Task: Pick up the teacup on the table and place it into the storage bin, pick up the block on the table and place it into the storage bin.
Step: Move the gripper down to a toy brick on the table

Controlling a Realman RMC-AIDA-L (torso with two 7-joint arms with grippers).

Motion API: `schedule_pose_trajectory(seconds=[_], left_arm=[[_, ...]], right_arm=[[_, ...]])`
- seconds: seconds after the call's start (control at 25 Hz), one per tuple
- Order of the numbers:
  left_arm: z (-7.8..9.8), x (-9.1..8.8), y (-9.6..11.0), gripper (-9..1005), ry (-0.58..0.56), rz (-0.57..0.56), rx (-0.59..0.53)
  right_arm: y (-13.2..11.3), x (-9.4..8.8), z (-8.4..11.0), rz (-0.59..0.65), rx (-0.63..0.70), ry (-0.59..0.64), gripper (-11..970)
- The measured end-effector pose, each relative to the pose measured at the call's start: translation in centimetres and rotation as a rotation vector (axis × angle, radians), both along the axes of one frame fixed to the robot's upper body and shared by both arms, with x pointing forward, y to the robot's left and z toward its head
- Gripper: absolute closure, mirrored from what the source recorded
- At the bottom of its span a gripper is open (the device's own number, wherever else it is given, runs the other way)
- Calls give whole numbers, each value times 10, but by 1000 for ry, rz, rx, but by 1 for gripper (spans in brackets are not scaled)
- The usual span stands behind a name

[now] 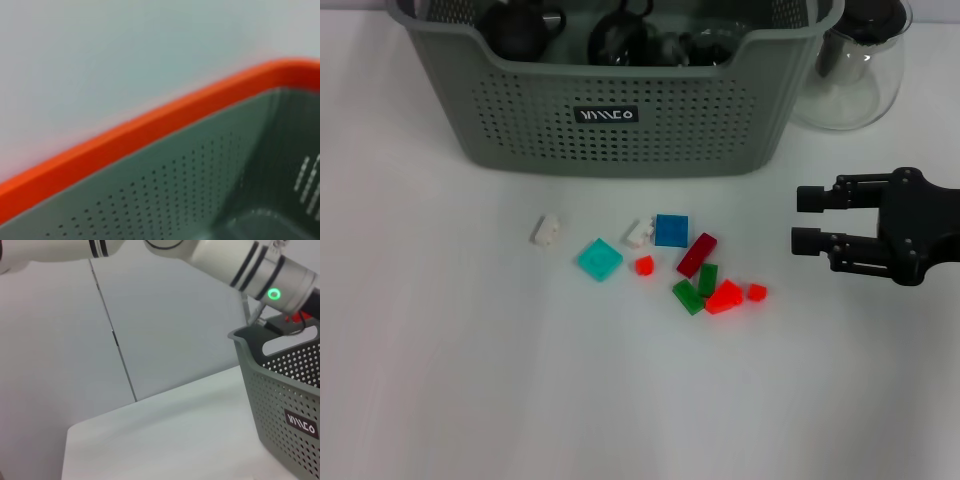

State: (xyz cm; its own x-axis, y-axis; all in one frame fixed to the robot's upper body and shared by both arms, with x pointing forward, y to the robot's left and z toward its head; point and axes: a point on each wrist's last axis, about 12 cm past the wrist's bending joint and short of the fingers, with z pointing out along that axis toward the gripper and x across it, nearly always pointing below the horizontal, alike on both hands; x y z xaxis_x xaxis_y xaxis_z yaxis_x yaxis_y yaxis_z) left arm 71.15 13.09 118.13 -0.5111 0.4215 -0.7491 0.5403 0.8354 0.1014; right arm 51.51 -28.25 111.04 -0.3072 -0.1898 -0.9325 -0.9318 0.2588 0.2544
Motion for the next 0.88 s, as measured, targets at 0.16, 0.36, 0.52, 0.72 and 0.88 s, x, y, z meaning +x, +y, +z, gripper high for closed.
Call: schedule_pose_trajectory(seconds=[0.16,0.36,0.52,0.72,0.88], left_arm=[[27,-18,18,676,-17,-58,-165],[65,-59,65,554,-93,-247,-496],[72,-107,126,400,-266,-448,-780],[37,-165,171,227,-367,-554,-782],[-22,-196,175,181,-339,-550,-592]], right_arm=[[-2,-1,0,1,1,-1,425],[-3,0,1,-1,-1,-2,425],[-2,0,-1,-4,1,2,425],[-3,0,0,-10,6,-3,425],[-3,3,3,-29,25,-16,425]])
